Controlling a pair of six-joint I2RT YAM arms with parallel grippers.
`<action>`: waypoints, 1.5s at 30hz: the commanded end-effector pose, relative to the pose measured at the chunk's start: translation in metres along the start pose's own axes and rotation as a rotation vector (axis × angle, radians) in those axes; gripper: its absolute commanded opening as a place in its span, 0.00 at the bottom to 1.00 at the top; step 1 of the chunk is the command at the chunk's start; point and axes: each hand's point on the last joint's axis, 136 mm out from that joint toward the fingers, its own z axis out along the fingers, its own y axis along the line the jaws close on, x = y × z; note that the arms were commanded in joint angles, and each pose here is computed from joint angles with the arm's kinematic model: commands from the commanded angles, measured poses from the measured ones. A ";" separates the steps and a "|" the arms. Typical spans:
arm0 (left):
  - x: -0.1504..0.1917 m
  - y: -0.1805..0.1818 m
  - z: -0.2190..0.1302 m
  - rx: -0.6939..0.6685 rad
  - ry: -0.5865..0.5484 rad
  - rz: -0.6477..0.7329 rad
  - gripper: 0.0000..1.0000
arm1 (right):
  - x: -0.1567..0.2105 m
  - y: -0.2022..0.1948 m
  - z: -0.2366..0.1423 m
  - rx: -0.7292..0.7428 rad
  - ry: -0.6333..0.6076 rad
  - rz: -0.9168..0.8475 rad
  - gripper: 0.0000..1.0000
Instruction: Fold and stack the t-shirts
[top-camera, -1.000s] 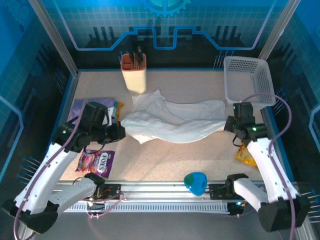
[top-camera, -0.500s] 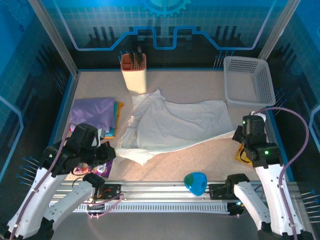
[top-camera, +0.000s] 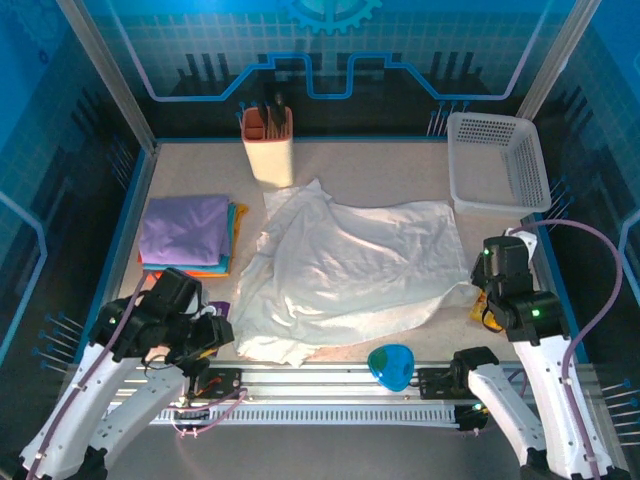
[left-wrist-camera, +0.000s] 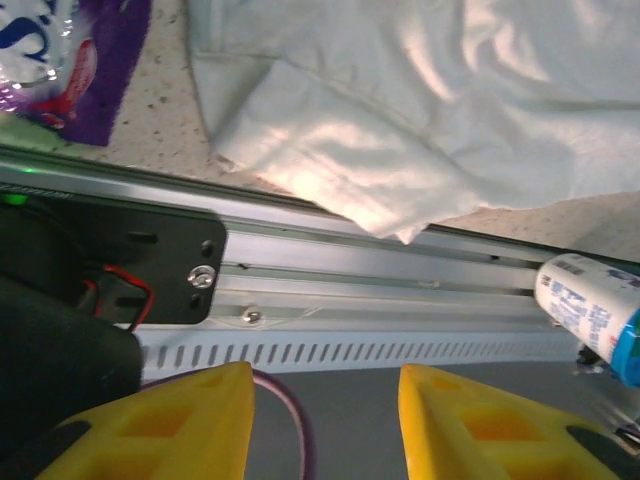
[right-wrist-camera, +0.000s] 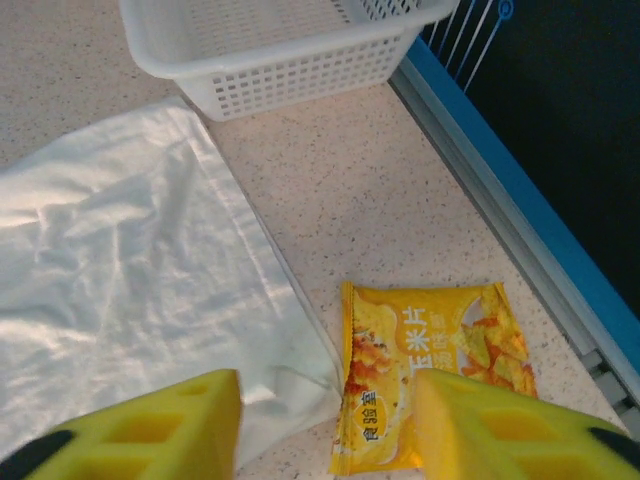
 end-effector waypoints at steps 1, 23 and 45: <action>-0.006 0.000 -0.003 -0.054 0.008 0.038 0.44 | -0.001 0.001 -0.001 -0.001 -0.012 -0.006 0.56; -0.318 -0.127 0.055 0.047 -0.343 0.141 0.48 | 0.022 0.165 0.069 -0.573 0.276 -0.114 0.79; -0.416 -0.114 0.187 -0.157 -0.254 0.108 0.45 | 0.025 0.178 0.128 -0.479 0.389 -0.137 0.86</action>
